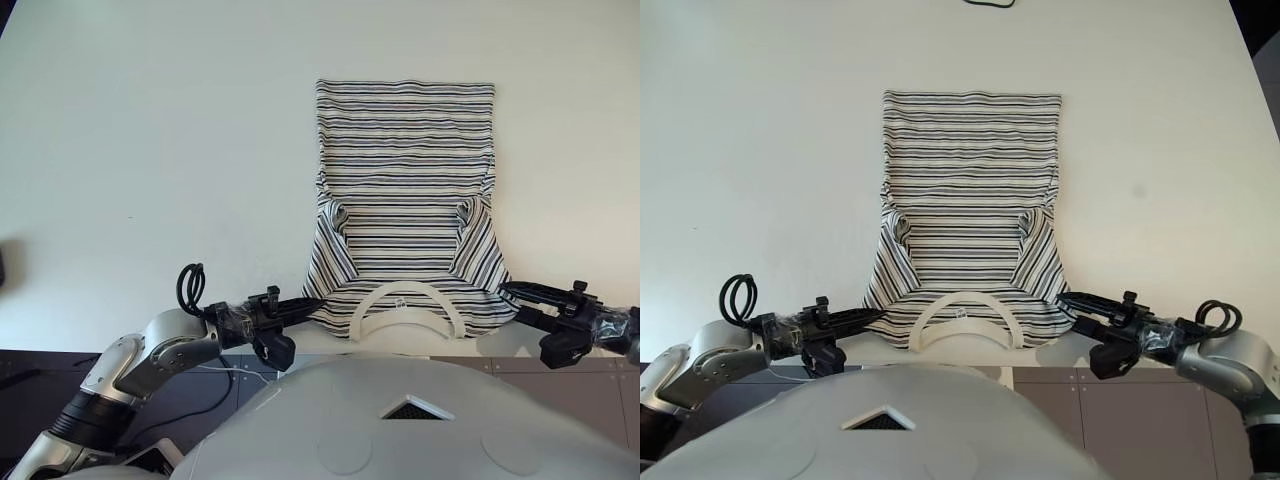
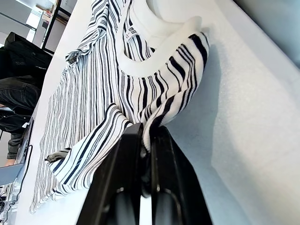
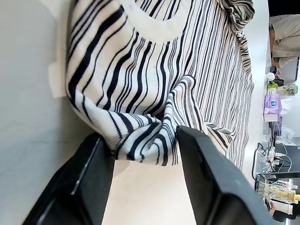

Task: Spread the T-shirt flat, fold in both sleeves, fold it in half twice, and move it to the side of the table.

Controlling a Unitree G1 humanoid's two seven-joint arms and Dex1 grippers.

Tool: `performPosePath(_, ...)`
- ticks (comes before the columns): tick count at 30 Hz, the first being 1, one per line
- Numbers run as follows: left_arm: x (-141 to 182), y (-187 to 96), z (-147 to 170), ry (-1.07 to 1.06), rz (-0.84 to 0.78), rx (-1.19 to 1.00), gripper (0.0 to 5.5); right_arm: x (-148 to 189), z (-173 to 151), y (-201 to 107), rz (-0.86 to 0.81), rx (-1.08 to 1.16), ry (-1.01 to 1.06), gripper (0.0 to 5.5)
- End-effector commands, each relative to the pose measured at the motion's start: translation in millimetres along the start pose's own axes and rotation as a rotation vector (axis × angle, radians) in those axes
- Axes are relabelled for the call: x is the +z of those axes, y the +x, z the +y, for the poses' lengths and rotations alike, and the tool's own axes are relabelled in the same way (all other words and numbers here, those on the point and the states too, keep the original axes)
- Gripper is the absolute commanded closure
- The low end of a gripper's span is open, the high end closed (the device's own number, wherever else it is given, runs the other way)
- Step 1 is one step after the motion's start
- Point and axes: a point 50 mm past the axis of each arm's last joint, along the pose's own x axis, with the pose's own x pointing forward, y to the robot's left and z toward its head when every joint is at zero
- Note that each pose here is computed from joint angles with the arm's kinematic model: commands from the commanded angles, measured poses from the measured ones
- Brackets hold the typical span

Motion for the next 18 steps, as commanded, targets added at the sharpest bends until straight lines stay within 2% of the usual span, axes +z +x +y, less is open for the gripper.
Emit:
performPosePath(1,-9.3,-2.5,-10.2,-0.015,0.051,-0.076,5.40,1.6,14.4,4.7,0.016,0.082,0.039,3.23)
performPosePath(12,-9.7,-6.6,-3.9,-0.059,0.043,-0.041,5.40,2.1,21.8,1.6,0.027,0.165,0.132,5.26)
performPosePath(18,-6.1,-14.1,8.2,-0.215,0.030,-0.072,5.40,-1.7,2.9,1.2,0.036,0.184,0.307,5.34)
